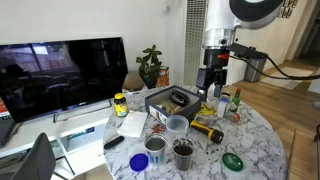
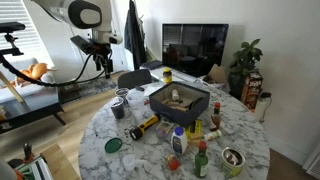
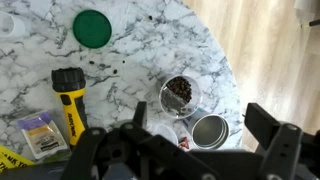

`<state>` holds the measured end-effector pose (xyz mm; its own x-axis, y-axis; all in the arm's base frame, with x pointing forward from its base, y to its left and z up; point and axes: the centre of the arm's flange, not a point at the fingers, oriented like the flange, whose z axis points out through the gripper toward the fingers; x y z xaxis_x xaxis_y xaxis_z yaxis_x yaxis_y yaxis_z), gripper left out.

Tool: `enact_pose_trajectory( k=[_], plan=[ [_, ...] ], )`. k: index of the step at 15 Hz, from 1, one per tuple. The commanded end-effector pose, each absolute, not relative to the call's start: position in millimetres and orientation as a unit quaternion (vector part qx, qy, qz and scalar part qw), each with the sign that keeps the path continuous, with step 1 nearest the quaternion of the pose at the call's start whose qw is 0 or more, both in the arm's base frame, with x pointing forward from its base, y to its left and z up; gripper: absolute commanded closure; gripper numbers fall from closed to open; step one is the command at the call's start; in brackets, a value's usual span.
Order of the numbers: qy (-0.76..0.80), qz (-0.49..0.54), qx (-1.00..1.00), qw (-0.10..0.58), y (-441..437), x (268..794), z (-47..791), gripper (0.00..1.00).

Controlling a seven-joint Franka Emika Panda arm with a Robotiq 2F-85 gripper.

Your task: Turn on the torch

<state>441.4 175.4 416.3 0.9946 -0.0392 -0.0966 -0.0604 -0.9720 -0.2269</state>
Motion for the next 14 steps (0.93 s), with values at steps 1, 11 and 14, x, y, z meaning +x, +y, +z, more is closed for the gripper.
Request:
enact_pose_trajectory(
  k=[1,11,14],
  plan=[
    [0.025,0.046,-0.992,0.116,175,441,416,0.0],
    [0.025,0.046,-0.992,0.116,175,441,416,0.0],
    [0.068,0.072,-0.987,0.126,140,468,387,0.0]
  ],
)
